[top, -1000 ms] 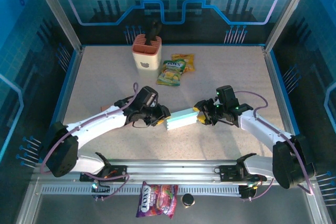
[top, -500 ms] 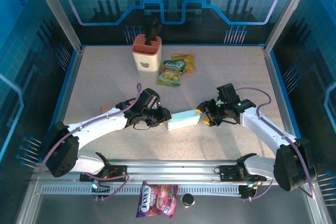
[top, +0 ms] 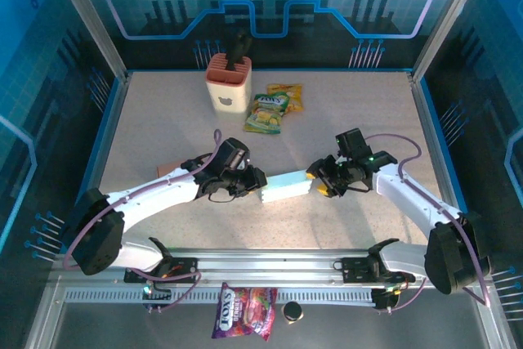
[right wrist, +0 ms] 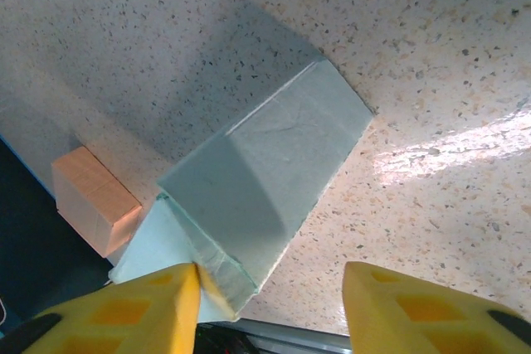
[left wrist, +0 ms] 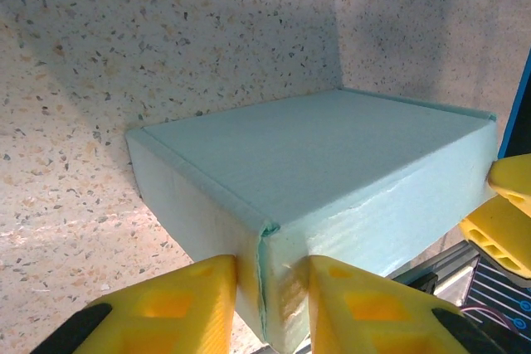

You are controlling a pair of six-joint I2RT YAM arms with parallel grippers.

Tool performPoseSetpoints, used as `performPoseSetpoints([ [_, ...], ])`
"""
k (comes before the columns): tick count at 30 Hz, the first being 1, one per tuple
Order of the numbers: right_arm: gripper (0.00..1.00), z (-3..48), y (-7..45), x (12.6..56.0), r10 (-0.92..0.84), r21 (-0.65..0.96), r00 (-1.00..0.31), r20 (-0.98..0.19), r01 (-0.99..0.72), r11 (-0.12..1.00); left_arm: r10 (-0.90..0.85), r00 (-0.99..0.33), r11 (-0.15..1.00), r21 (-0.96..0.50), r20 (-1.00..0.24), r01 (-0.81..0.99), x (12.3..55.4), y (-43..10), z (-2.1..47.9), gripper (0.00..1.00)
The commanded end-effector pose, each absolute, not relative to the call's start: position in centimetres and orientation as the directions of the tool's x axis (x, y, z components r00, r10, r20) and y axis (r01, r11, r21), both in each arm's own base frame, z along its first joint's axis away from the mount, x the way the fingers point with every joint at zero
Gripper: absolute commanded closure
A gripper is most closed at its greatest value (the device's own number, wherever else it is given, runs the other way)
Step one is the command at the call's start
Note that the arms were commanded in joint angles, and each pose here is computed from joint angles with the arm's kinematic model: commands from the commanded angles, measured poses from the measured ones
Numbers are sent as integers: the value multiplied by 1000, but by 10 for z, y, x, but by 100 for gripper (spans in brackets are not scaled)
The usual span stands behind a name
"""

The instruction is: Fold the paper box

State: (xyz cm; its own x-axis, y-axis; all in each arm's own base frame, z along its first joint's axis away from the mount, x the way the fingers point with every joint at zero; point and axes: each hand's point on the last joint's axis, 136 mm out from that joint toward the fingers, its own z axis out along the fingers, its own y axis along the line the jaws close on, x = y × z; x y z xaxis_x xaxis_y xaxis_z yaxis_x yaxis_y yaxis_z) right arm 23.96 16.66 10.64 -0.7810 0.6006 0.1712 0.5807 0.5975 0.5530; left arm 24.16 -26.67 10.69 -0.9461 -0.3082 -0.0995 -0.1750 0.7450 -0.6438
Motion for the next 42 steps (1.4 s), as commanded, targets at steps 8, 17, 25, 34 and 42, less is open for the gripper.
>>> performPoseSetpoints([
  [8, 62, 51, 134, 189, 639, 309, -727, 251, 686, 659, -250, -967, 835, -516, -51, -189, 216, -249, 64, 72],
  [17, 39, 113, 164, 235, 657, 617, -725, 207, 618, 487, -170, -976, 866, -494, -139, -81, 217, -253, 71, 77],
  [25, 20, 115, 182, 239, 689, 642, -579, 436, 736, 213, -143, -971, 882, -469, -193, -37, 217, -255, 72, 77],
  [34, 17, 90, 172, 245, 728, 609, -501, 468, 780, 144, -103, -966, 890, -455, -239, 18, 216, -264, 78, 78],
  [42, 30, 78, 180, 264, 662, 683, -583, 470, 716, 145, -2, -930, 889, -426, -368, 167, 210, -275, 79, 78],
])
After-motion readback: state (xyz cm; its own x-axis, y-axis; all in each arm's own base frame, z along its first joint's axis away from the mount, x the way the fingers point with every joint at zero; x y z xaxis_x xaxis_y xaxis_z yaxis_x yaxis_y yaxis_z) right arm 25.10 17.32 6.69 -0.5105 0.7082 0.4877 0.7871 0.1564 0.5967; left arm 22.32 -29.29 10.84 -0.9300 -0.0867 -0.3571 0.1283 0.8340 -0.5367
